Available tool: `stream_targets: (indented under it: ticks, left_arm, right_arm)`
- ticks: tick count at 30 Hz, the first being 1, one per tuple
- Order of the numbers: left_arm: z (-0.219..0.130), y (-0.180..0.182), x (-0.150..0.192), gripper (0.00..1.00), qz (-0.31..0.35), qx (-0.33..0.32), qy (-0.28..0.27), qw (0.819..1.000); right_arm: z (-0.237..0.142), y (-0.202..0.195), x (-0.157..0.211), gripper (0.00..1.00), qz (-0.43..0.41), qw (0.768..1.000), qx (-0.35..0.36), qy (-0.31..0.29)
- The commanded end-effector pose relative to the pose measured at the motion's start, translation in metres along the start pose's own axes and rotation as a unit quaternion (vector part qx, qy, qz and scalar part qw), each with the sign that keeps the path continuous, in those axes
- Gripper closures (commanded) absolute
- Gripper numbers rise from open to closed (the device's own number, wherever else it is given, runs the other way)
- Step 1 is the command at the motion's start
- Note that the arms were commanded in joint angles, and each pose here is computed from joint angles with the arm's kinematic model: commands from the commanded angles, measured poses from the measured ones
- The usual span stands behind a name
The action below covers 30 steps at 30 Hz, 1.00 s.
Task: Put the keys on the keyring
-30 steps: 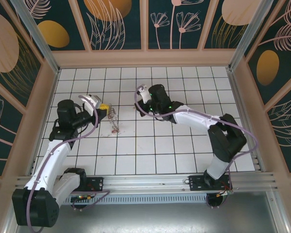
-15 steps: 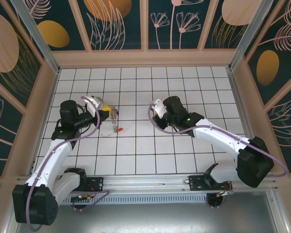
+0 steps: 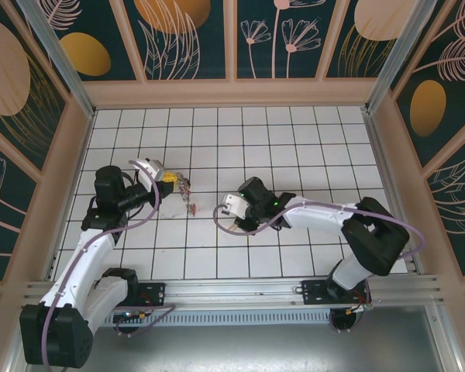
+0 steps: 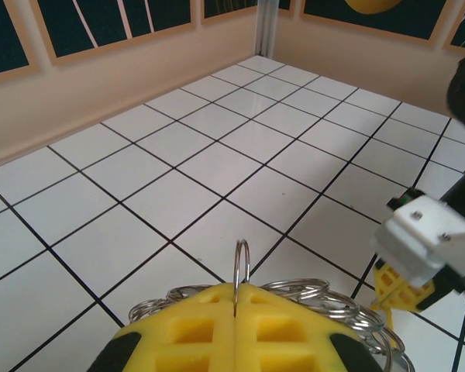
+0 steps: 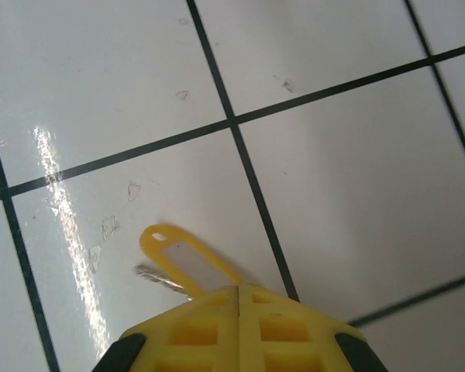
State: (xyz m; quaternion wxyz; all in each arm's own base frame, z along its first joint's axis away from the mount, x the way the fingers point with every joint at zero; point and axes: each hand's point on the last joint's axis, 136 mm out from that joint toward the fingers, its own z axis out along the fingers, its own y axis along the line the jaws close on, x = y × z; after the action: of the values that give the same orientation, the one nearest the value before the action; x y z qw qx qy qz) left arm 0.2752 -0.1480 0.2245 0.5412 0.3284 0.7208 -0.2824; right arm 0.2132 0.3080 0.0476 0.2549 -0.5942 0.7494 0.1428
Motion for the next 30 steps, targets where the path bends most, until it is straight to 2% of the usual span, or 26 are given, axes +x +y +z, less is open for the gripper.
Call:
stream_targets:
  ticks: [1,10,12,15,18,26,30]
  left_arm:
    - [-0.002,-0.004,-0.005,1.0,0.024,0.002,-0.011,1.0]
    - [-0.002,-0.003,-0.002,1.0,0.021,0.0,-0.008,1.0]
    - [-0.001,-0.003,-0.001,1.0,0.02,0.001,-0.007,1.0]
    - [-0.001,-0.003,-0.001,1.0,0.02,0.0,-0.008,1.0]
    - [-0.001,-0.003,-0.001,1.0,0.019,0.0,-0.007,1.0]
    - [0.0,-0.002,0.0,1.0,0.017,0.001,-0.008,1.0]
    - [-0.001,0.0,0.0,1.0,0.016,-0.006,-0.004,1.0]
  right_arm:
    - [0.009,0.005,-0.022,1.0,-0.027,0.999,-0.02,-0.034]
    - [0.007,0.0,-0.035,1.0,0.013,0.997,-0.026,-0.067]
    - [0.005,-0.005,-0.03,0.9,0.03,0.997,-0.019,-0.065]
    - [-0.003,-0.011,-0.028,0.84,0.057,0.996,-0.021,-0.073]
    - [-0.012,-0.01,-0.029,0.74,0.076,0.993,-0.032,-0.087]
    - [-0.022,-0.02,-0.008,0.64,0.09,0.993,-0.025,-0.073]
    - [-0.018,-0.012,-0.025,0.6,0.099,0.99,-0.035,-0.099]
